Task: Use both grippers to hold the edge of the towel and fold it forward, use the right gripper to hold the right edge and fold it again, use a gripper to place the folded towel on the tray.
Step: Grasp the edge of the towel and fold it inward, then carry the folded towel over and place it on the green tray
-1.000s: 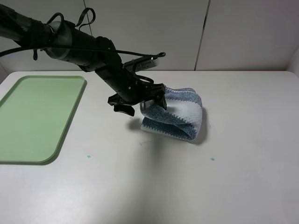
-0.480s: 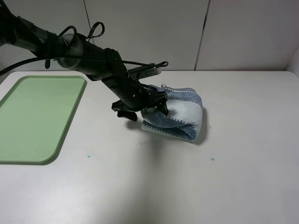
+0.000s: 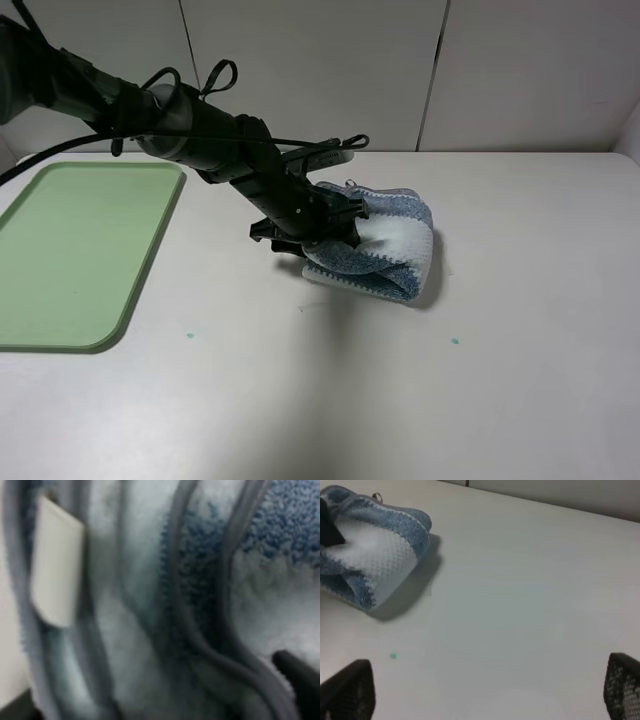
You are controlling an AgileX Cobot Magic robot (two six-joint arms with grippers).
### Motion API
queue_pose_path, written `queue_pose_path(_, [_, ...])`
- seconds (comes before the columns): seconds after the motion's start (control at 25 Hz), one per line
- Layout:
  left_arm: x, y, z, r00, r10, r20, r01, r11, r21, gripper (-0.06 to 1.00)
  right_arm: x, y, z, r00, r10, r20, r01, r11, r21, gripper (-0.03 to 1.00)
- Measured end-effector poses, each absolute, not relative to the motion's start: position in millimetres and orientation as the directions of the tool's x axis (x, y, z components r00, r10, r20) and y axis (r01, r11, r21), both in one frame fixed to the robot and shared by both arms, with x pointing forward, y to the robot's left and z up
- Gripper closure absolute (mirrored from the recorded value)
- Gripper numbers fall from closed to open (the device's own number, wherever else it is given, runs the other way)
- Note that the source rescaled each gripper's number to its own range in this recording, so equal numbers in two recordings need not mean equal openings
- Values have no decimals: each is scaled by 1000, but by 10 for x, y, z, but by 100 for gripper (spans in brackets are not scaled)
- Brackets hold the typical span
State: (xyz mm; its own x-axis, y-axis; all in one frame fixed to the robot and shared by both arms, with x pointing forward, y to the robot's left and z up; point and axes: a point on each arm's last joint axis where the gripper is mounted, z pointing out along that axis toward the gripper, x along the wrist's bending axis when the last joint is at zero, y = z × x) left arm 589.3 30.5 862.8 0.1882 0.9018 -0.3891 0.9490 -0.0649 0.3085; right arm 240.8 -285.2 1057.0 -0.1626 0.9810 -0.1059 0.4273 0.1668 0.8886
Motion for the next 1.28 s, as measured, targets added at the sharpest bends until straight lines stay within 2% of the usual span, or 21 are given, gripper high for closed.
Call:
queue_pose_path(0.36, [5889, 271, 8622, 193, 900, -390, 943, -61, 327, 77, 2408, -2852, 10570, -163, 981, -106, 427, 167, 889, -3])
queue_pose_path(0.44, [5890, 271, 8622, 198, 900, -388, 942, -65, 330, 83, 2408, -2852, 10570, -163, 981, -106, 427, 167, 889, -3])
queue_pose_path(1.0, [5891, 276, 8634, 231, 899, -371, 933, -98, 345, 83, 2408, -2852, 10570, -163, 981, -106, 427, 167, 889, -3])
queue_pose_path(1.28, [5916, 359, 8843, 286, 896, -340, 916, -152, 371, 83, 2408, -2852, 10570, -163, 981, -106, 427, 167, 889, -3])
